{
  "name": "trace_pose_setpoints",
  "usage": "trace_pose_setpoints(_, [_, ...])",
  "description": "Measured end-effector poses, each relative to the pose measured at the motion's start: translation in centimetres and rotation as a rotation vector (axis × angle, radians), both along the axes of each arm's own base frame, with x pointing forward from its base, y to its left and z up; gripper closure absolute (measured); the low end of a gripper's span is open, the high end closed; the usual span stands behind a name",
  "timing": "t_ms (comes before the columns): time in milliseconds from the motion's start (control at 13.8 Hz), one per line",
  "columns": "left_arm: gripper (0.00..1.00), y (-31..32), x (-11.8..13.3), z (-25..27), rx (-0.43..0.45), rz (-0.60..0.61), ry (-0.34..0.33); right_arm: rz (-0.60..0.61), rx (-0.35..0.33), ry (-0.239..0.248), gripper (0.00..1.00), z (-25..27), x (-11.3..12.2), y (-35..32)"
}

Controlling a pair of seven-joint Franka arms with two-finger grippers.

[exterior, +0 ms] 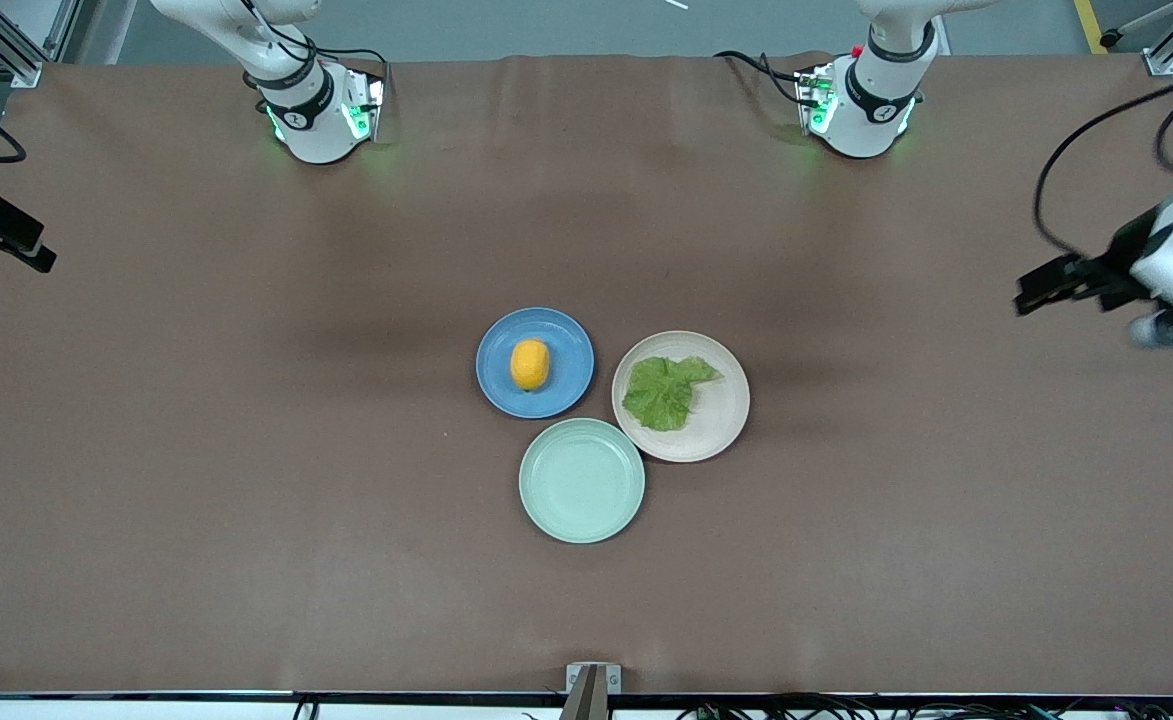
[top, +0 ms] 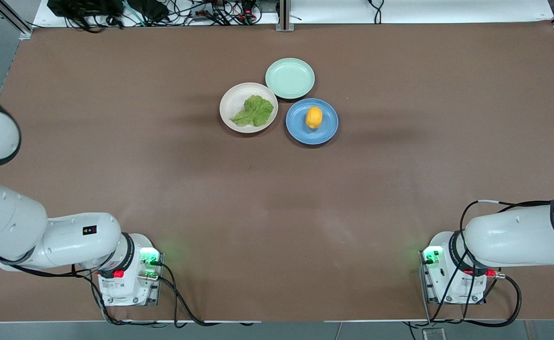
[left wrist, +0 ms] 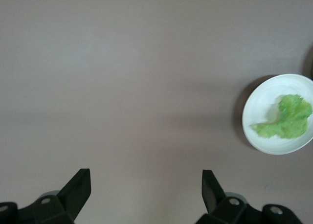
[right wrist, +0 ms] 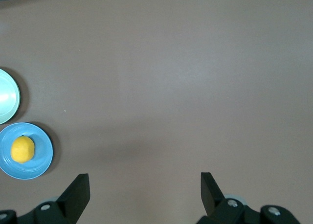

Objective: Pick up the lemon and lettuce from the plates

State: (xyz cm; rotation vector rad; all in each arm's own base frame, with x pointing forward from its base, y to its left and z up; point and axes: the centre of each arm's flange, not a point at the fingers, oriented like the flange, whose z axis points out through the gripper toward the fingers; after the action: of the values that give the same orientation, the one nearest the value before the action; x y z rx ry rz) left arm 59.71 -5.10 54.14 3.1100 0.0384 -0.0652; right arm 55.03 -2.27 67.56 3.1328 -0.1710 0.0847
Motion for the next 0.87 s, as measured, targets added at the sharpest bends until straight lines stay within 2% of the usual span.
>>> trace_pose_setpoints(145, [0.0, -5.4, 1.5, -3.5, -0.014, 0.052, 0.0, 0.021, 0.001, 0.007, 0.0, -0.3, 0.1, 0.8])
trace_pose_setpoints(291, [0.0, -11.0, 2.0, -6.7, -0.023, 0.144, 0.004, 0.08, 0.004, 0.044, 0.0, -1.4, 0.4, 4.0])
trace_pose_setpoints(436, [0.02, -16.0, 2.2, -10.3, -0.033, 0.256, 0.009, 0.138, 0.0, 0.091, 0.0, -3.9, 1.0, 9.7])
trace_pose_setpoints(509, [0.06, -18.5, 2.2, -12.5, -0.027, 0.313, 0.008, 0.143, -0.003, 0.114, 0.0, -5.2, 1.0, 13.1])
trace_pose_setpoints(655, [0.07, -23.3, 1.8, -17.7, 0.018, 0.428, -0.014, 0.142, -0.002, 0.155, 0.0, -8.1, 0.7, 20.1])
trace_pose_setpoints(873, [0.13, -27.8, 0.8, -25.4, 0.033, 0.585, -0.003, 0.093, 0.05, 0.163, 0.0, -12.9, 0.3, 28.4])
